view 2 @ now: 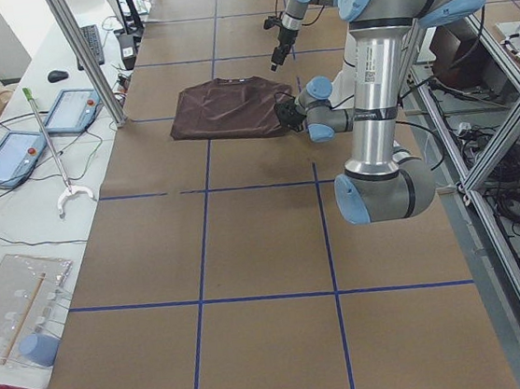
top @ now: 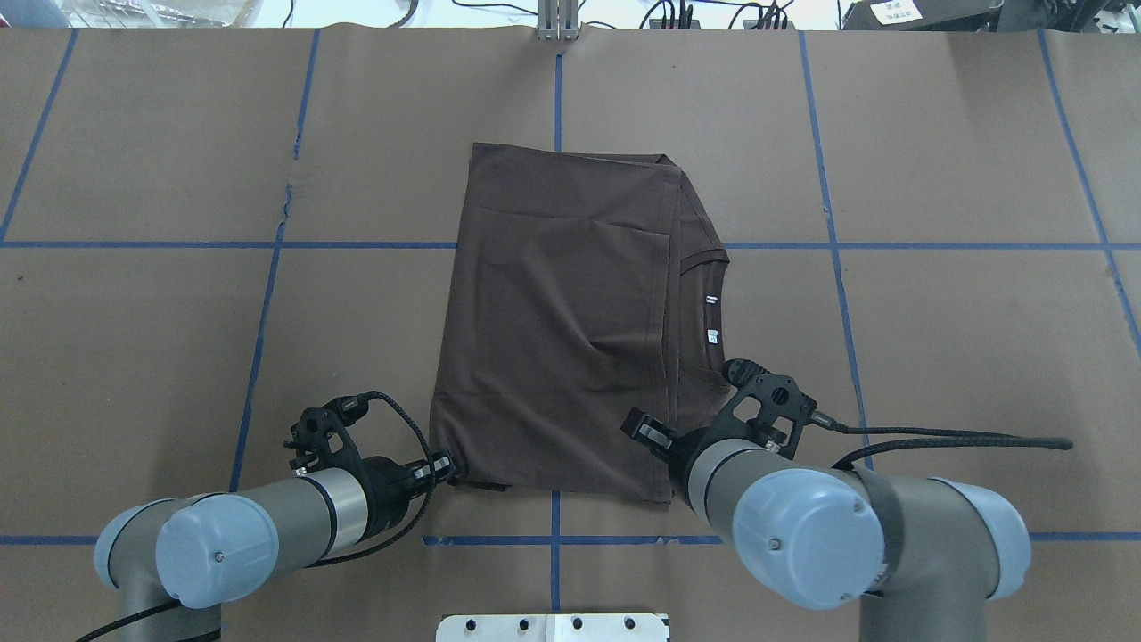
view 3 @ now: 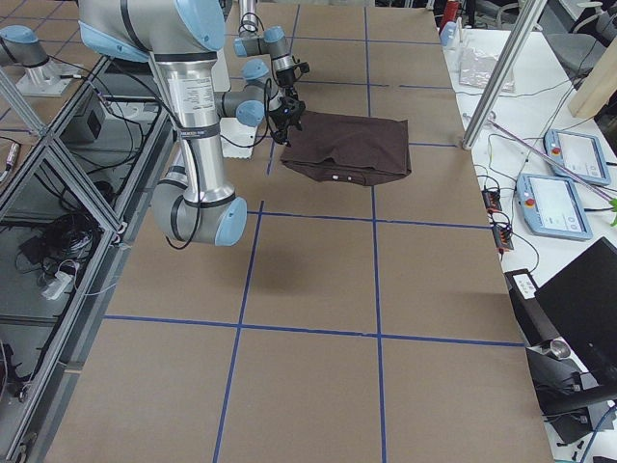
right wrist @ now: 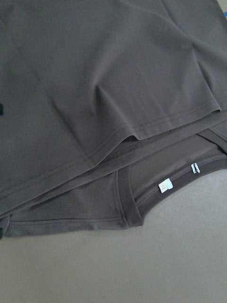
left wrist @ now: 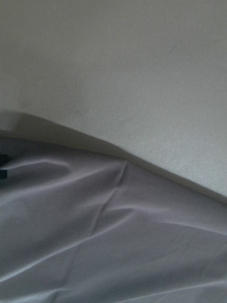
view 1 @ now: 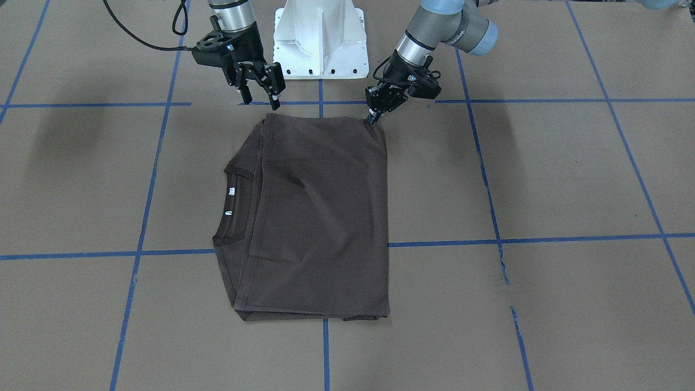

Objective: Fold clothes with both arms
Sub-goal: 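Lower both grippers and pinch the shirt edge nearest the robot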

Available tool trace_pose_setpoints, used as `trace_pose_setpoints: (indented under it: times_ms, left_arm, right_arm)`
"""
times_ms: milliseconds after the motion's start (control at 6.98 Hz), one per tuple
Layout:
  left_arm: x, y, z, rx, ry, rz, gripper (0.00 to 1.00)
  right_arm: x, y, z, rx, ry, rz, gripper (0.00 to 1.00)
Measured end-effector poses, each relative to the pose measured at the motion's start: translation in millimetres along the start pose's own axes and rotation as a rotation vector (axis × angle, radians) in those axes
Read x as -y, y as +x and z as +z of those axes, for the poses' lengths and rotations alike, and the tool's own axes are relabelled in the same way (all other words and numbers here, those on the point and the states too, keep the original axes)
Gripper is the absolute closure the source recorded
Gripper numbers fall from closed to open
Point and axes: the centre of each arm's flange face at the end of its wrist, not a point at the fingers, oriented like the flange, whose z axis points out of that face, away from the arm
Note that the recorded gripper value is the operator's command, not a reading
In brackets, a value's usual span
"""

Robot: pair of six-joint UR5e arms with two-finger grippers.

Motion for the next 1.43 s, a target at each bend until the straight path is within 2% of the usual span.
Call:
trace_pose_setpoints:
  times_ms: [143,573,1432]
  left_arm:
    - [-1,5,-2,-0.01,-0.004,-0.002,1.0]
    - [-1,10,-6,-0.021,-0.007,-0.003,1.0]
    - [0,10,-6,-0.021,-0.005,-0.003,1.0]
  right_arm:
    - [-11,-1,18,-0.042,0.021,-0.003,0.22]
    - [-34,13,50,-0.102,0.053,-0.04,0.25]
    - [-40,26,73,-0.145,0.077,-0.068,0.27]
